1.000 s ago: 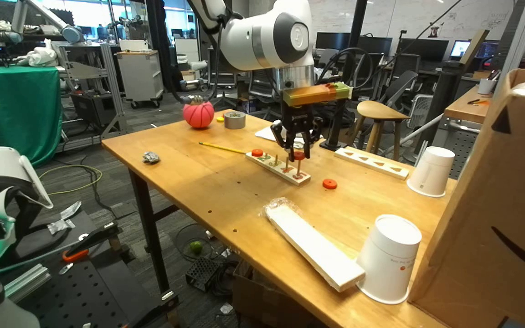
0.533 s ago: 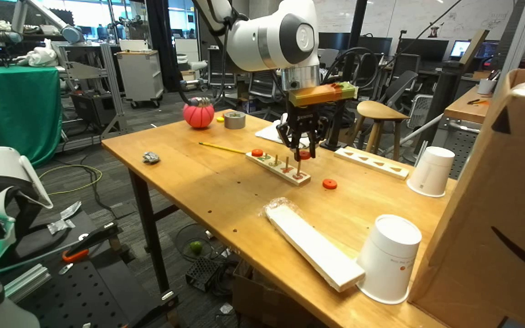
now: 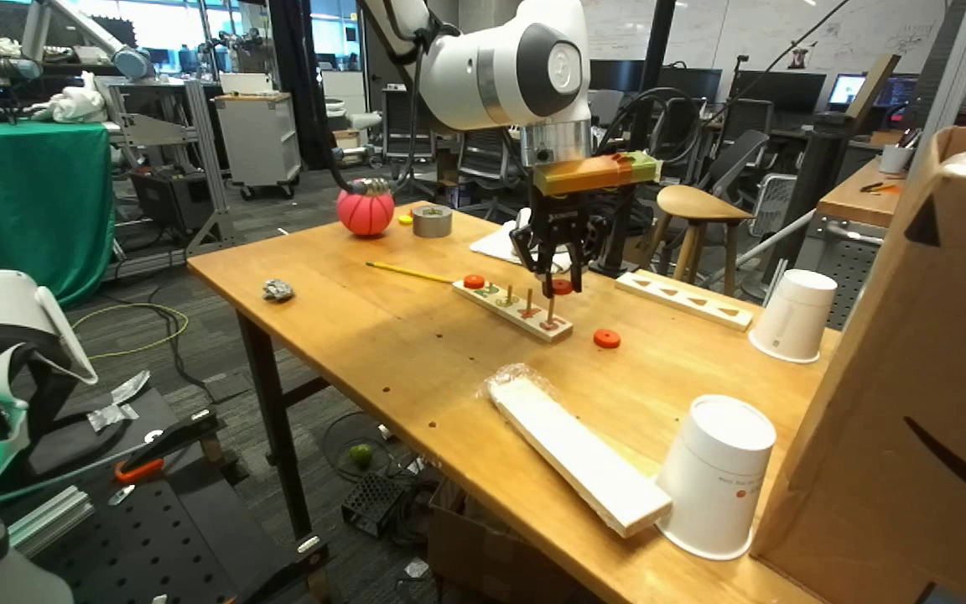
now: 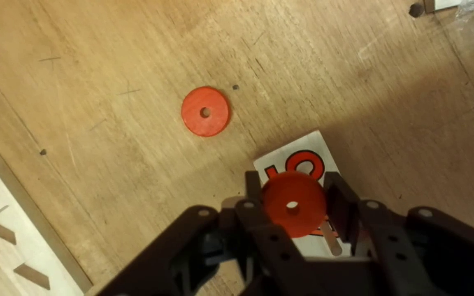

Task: Place the right and left stacks of orange round blocks in the first right position on the wooden board, respectively.

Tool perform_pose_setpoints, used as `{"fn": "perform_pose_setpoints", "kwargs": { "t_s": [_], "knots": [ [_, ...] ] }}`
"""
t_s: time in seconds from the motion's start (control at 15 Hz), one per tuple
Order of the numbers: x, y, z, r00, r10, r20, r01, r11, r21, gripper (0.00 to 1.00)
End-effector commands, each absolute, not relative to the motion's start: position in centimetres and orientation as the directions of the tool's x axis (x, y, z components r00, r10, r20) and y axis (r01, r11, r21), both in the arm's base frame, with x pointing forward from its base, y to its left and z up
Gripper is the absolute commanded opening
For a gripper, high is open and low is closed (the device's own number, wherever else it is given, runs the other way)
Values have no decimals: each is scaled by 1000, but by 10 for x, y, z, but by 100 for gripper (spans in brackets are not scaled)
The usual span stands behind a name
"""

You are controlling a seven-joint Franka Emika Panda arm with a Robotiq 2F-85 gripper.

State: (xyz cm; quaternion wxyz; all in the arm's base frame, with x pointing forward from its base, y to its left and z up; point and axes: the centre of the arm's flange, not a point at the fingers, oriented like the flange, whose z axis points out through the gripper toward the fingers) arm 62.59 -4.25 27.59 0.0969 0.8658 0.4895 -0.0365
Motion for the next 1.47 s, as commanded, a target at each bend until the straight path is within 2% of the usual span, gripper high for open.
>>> {"fn": "perform_pose_setpoints", "kwargs": {
  "t_s": [0.0,1.2,1.27,1.33,1.4],
  "knots": [
    [617,-36,286,515,844,-149,857,-501,125,17],
    [606,-42,271,519,839,-162,855,-511,91,17],
    [606,-41,270,524,837,-161,852,-516,90,38],
    [606,-41,271,527,835,-159,850,-520,90,67],
    [607,-41,272,530,834,-156,848,-522,90,67]
  ]
}}
